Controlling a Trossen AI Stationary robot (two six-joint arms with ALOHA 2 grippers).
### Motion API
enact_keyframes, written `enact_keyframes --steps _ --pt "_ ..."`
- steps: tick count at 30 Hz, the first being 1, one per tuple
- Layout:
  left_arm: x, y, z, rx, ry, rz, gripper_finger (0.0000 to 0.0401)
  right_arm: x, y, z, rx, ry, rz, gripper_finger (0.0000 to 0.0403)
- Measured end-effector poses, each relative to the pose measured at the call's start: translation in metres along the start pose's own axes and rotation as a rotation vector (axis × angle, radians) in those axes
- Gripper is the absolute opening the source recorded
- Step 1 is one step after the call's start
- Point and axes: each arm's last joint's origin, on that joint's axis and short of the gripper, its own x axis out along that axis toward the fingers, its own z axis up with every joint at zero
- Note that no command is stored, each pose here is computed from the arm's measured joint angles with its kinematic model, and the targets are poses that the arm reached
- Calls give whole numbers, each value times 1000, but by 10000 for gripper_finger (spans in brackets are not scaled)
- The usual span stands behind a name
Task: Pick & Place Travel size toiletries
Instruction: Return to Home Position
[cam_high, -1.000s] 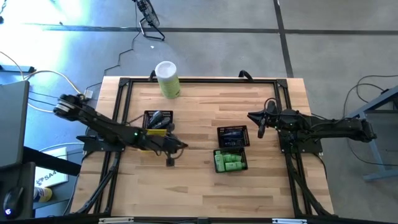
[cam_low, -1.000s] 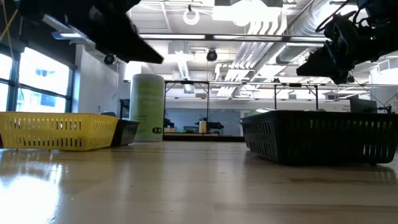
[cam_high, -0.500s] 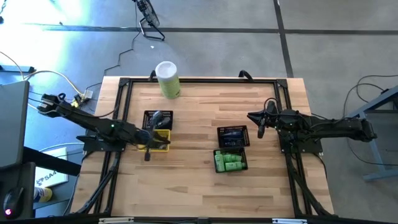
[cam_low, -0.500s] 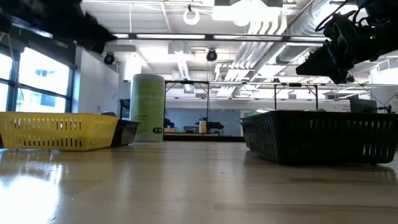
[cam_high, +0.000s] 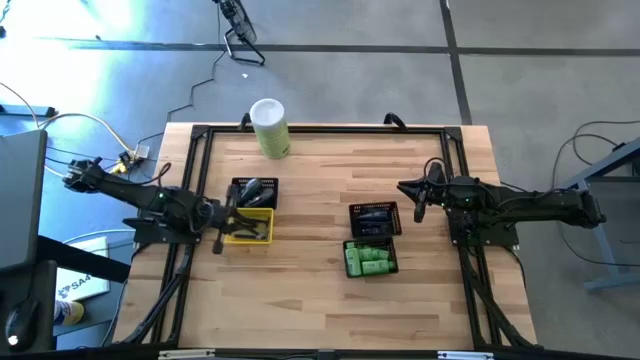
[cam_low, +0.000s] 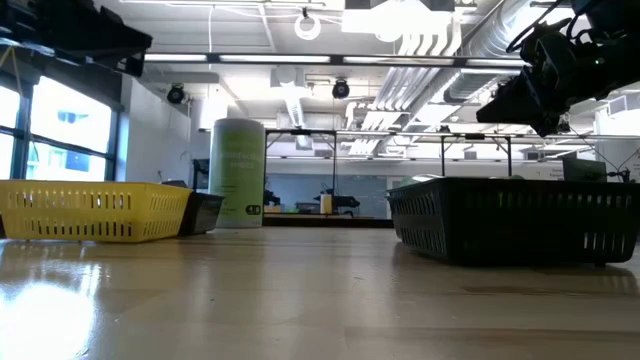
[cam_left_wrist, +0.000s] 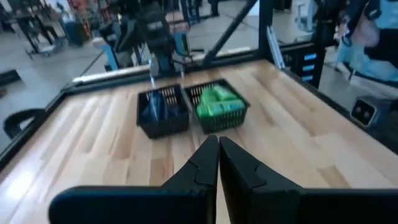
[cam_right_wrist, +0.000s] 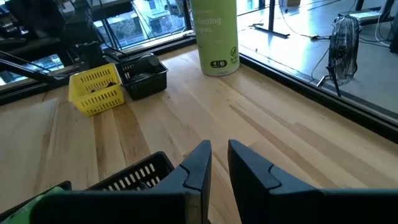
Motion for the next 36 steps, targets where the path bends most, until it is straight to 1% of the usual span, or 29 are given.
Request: enact_keyframes --steps 5,7,14,19,30,36 --pt "-12 2 -7 3 -46 3 10 0 0 0 0 0 0 46" --pt "-15 1 -13 5 -39 -4 10 0 0 0 0 0 0 46" --pt "-23 1 -23 3 -72 -30 10 0 0 0 0 0 0 46" --pt "-28 0 -28 40 -109 -58 10 0 0 0 0 0 0 46" --pt "-37 1 -31 56 -133 -81 10 0 0 0 0 -1 0 46" --pt "-36 -1 -31 79 -187 -144 10 0 0 0 0 -1 1 46"
